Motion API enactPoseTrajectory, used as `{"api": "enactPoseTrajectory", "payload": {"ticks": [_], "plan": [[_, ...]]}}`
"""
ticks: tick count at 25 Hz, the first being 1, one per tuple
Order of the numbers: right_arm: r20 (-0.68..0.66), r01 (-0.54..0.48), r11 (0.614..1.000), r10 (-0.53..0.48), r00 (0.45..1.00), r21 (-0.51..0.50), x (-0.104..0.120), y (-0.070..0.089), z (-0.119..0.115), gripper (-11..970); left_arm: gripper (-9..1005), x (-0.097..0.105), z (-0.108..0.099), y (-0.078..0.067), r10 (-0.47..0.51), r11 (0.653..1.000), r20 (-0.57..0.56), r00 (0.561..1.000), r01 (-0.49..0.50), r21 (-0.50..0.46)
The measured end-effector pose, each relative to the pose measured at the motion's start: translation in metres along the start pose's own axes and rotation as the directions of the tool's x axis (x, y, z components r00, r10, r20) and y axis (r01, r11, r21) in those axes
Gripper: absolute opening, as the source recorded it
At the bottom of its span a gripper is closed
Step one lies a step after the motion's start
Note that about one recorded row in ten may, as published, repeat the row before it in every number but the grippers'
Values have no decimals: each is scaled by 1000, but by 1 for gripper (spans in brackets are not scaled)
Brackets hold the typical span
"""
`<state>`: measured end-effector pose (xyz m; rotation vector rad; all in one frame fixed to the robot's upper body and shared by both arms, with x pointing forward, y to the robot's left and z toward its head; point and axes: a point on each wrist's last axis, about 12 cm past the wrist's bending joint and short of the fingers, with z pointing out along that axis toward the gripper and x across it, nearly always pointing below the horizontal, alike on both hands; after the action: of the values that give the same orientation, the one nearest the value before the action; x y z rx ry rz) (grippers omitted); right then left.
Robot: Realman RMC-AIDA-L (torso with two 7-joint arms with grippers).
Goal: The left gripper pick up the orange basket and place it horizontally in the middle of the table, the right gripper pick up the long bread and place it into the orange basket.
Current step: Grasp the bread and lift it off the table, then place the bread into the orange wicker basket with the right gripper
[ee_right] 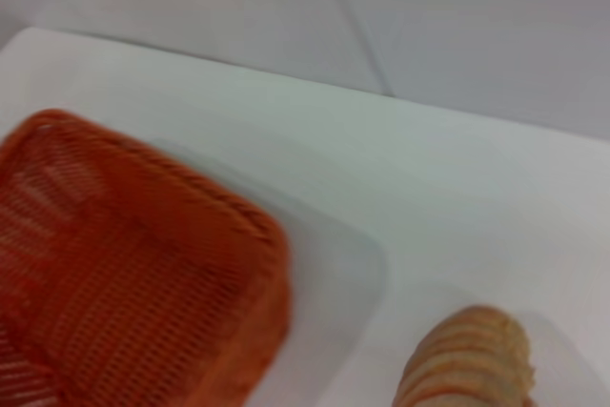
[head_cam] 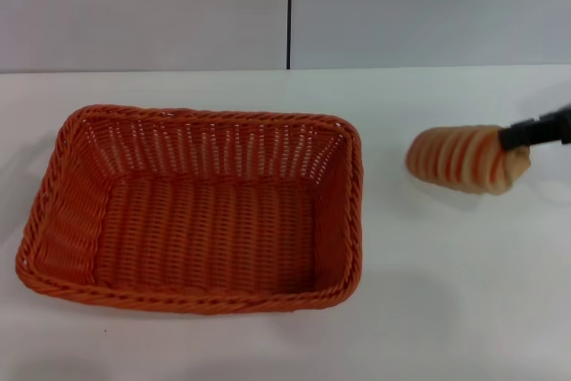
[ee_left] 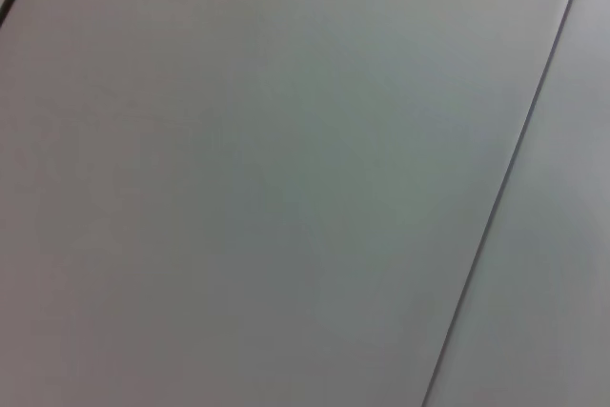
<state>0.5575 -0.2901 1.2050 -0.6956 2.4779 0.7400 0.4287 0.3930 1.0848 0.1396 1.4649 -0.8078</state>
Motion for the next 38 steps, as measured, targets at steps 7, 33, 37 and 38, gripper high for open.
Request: {"api": "enactPoseTrajectory", "payload": {"ticks": [7,33,37,38], "plan": [[12,159,985,-161,987,72,-29,47,-13,179,757,3,2,0,-16,1000,4,1000,16,3],[96,515,840,-507,857,-172,-66,134,4,69,752,7,6,-1,-36,999,13,999,36,12],[112,541,806,-530,840,-240,-66,135,15,65,752,9,7,-2,-44,999,14,999,43,12],[117,547,795,-536,836,-262,-66,135,19,64,752,9,7,-2,-44,999,14,999,43,11]]}}
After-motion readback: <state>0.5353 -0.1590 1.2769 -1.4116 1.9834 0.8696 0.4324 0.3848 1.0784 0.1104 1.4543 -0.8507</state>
